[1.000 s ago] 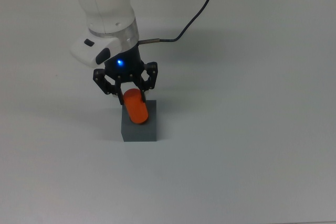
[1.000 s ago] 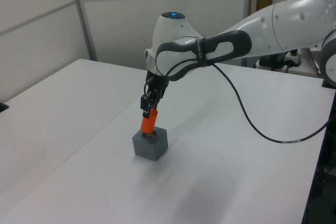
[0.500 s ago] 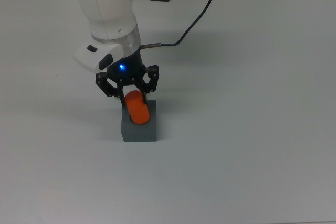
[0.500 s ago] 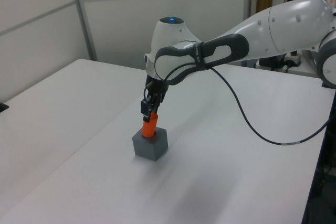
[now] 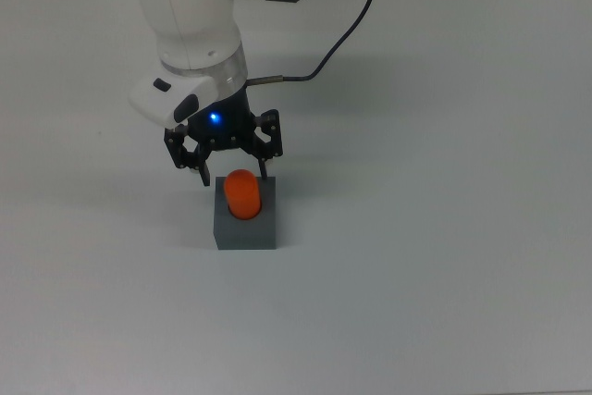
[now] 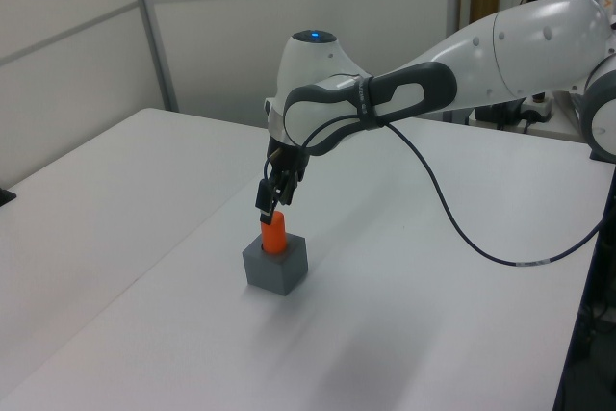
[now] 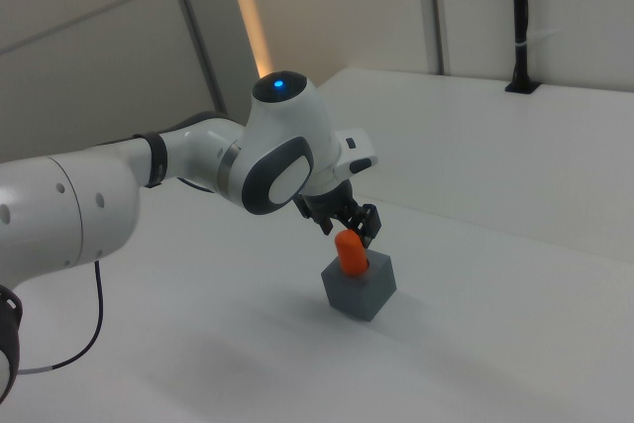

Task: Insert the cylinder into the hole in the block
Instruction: 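Raise the open gripper up away from the block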

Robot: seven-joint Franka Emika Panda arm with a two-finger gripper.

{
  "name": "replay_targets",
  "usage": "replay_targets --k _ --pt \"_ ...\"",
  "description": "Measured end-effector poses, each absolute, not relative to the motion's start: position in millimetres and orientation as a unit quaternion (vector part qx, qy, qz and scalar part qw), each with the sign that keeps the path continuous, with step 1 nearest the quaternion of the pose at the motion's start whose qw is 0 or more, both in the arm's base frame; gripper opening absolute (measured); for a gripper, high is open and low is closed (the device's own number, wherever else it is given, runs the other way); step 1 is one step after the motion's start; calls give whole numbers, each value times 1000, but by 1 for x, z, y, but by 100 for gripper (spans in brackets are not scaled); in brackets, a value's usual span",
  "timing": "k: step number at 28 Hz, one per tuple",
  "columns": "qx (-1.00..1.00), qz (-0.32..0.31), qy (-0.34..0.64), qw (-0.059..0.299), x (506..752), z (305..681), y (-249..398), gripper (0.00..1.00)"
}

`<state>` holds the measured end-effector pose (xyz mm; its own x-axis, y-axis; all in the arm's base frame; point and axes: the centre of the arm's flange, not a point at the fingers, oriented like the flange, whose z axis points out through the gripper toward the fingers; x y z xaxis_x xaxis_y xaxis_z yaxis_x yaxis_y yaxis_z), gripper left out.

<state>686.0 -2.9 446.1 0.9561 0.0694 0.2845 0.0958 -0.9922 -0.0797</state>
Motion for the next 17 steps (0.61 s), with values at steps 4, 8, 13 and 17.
replay_targets --k 4,8,13,17 --pt "-990 -123 -40 48 681 457 -8 100" --pt "-994 -95 -35 49 668 480 -20 100" --pt "-998 -52 -35 26 642 512 -41 100" --pt "-999 -17 -44 -9 625 525 -50 100"
